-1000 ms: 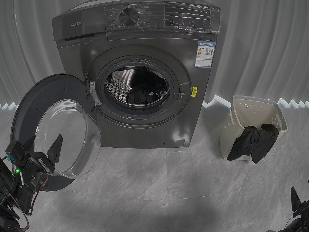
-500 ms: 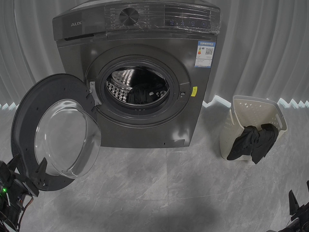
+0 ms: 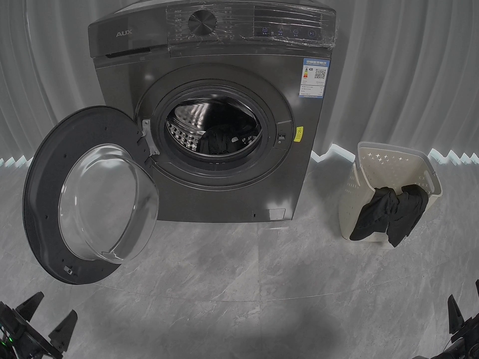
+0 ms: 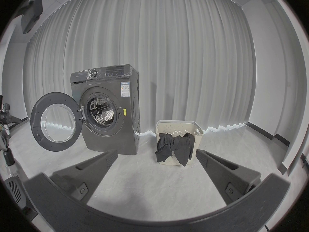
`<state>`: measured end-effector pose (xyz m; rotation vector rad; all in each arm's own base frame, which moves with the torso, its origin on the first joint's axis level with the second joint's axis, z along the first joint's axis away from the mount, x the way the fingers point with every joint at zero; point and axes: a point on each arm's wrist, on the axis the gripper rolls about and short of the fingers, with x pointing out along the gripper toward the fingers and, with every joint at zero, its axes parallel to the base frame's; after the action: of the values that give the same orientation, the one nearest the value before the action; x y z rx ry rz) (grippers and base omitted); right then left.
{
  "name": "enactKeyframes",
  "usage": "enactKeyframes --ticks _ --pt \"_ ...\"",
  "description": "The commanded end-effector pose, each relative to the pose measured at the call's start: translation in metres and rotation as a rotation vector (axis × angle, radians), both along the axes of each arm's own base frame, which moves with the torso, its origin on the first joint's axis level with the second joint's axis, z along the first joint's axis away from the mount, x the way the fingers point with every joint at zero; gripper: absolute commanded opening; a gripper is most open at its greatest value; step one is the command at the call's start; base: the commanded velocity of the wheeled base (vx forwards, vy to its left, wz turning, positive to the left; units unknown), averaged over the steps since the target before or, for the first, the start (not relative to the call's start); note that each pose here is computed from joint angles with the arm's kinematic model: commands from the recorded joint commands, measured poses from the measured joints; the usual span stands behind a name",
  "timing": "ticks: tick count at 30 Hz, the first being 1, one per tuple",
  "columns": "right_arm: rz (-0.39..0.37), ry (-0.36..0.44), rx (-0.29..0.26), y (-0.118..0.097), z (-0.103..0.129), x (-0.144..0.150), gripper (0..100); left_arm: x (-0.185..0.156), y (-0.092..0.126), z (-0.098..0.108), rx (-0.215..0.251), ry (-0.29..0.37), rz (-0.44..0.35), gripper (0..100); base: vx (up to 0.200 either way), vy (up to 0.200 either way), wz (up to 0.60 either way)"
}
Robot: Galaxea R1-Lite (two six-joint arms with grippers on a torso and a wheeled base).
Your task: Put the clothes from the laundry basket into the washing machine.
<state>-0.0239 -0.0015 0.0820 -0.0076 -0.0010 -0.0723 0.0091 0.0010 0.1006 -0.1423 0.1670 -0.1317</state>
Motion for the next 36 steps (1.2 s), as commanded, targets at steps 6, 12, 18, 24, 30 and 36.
enactKeyframes --ticks 6,12,18,24,30,36 --pt "-0.001 -0.013 0.0 0.0 -0.0003 -0.0011 100 -0.0253 -0.0031 -0.0159 0.011 -0.148 -0.053 100 0.0 0.0 0.0" --pt "-0.007 -0.013 0.002 -0.0001 0.0 -0.0012 100 -0.0291 -0.0044 -0.0168 0.047 -0.199 0.031 100 0.0 0.0 0.0" --pt "-0.115 -0.016 0.002 -0.0025 0.0 -0.0014 100 -0.0321 0.0005 -0.0181 0.075 -0.219 0.215 100 0.0 0.0 0.0" --pt "-0.058 -0.019 -0.001 -0.0012 -0.0002 -0.001 100 -0.0326 -0.0032 -0.0183 0.056 -0.221 0.046 100 0.0 0.0 0.0" --pt "0.007 -0.021 0.017 0.0002 0.0 -0.0008 100 -0.0324 -0.0005 -0.0185 0.128 -0.221 0.164 100 0.0 0.0 0.0" --pt "0.029 -0.007 0.011 0.0007 -0.0057 0.0011 100 -0.0319 -0.0005 -0.0228 0.126 -0.187 0.162 100 0.0 0.0 0.0"
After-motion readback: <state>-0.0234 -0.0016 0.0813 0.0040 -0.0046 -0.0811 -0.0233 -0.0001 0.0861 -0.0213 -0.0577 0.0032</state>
